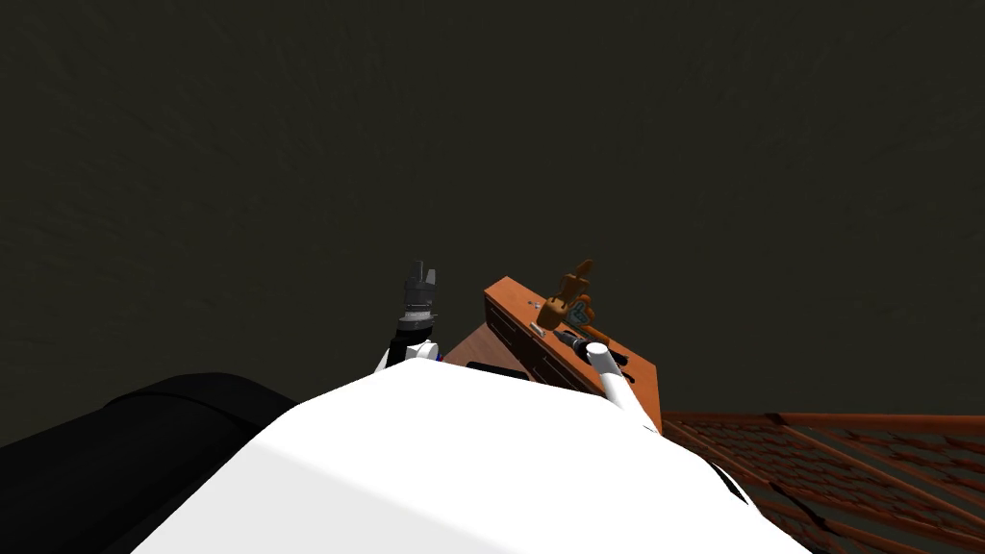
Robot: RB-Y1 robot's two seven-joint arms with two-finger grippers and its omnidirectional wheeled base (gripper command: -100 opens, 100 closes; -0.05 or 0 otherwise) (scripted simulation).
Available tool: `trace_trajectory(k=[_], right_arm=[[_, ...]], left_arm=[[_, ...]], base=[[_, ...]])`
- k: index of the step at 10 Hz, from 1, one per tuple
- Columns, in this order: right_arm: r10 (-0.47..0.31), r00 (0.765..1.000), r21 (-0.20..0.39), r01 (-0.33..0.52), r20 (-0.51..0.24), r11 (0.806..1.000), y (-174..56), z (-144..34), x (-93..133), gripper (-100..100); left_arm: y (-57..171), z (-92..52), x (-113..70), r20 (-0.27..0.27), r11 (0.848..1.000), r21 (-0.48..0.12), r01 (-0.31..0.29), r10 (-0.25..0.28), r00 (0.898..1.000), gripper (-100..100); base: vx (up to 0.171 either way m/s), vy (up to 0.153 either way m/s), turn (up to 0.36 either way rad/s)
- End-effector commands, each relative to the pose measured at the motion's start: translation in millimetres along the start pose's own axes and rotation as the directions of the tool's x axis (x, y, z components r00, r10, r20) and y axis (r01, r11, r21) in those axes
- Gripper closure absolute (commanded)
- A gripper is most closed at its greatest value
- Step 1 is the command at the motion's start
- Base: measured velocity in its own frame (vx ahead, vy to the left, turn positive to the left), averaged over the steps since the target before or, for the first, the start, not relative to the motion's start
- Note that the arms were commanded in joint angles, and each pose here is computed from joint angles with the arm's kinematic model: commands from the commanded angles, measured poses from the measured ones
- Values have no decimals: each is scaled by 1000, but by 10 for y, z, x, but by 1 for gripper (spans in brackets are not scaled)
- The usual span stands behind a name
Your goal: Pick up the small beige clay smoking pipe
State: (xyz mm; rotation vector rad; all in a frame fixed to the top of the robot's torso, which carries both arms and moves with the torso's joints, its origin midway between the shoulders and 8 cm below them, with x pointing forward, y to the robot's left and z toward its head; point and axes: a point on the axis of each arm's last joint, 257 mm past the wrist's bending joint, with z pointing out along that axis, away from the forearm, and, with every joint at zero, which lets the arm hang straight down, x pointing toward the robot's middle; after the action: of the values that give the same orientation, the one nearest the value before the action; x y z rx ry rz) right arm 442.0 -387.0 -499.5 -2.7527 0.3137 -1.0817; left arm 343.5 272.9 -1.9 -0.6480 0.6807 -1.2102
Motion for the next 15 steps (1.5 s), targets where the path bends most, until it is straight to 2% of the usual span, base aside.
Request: trace_trajectory(k=[1, 3, 4, 5, 6, 7, 9, 11, 13, 14, 15], right_arm=[[85, 995, 42, -87, 44, 995, -128, 45, -99, -100], [97, 993, 41, -100, 71, 994, -118, 52, -234, -100], [150, 983, 62, -157, 111, 986, -202, 79, -331, -100], [150, 983, 62, -157, 111, 986, -202, 79, -331, -100], [196, 969, 79, -210, 150, 975, -281, 97, -424, -100], [196, 969, 79, -210, 150, 975, -281, 97, -424, -100], [273, 936, 99, -301, 223, 949, -415, 106, -596, -100], [274, 935, 98, -302, 225, 948, -414, 106, -606, -100], [334, 897, 102, -376, 290, 921, -503, 86, -770, -100], [334, 897, 102, -376, 290, 921, -503, 86, -770, -100], [357, 879, 99, -405, 316, 909, -531, 69, -839, -100]], left_arm=[[0, 0, 0, 0, 1000, 0, 0, 0, 1000, 0], [0, 0, 0, 0, 1000, 0, 0, 0, 1000, 0], [0, 0, 0, 0, 1000, 0, 0, 0, 1000, 0], [0, 0, 0, 0, 1000, 0, 0, 0, 1000, 0], [0, 0, 0, 0, 1000, 0, 0, 0, 1000, 0], [0, 0, 0, 0, 1000, 0, 0, 0, 1000, 0], [0, 0, 0, 0, 1000, 0, 0, 0, 1000, 0], [0, 0, 0, 0, 1000, 0, 0, 0, 1000, 0], [0, 0, 0, 0, 1000, 0, 0, 0, 1000, 0], [0, 0, 0, 0, 1000, 0, 0, 0, 1000, 0], [0, 0, 0, 0, 1000, 0, 0, 0, 1000, 0]], base=[[31, -16, 87], [17, -10, 13], [15, -3, 40], [16, -4, 32], [20, -6, 38], [18, -9, 30], [29, -7, 57], [18, -7, 8], [20, -5, 48], [24, -9, 22], [27, -7, 22]])
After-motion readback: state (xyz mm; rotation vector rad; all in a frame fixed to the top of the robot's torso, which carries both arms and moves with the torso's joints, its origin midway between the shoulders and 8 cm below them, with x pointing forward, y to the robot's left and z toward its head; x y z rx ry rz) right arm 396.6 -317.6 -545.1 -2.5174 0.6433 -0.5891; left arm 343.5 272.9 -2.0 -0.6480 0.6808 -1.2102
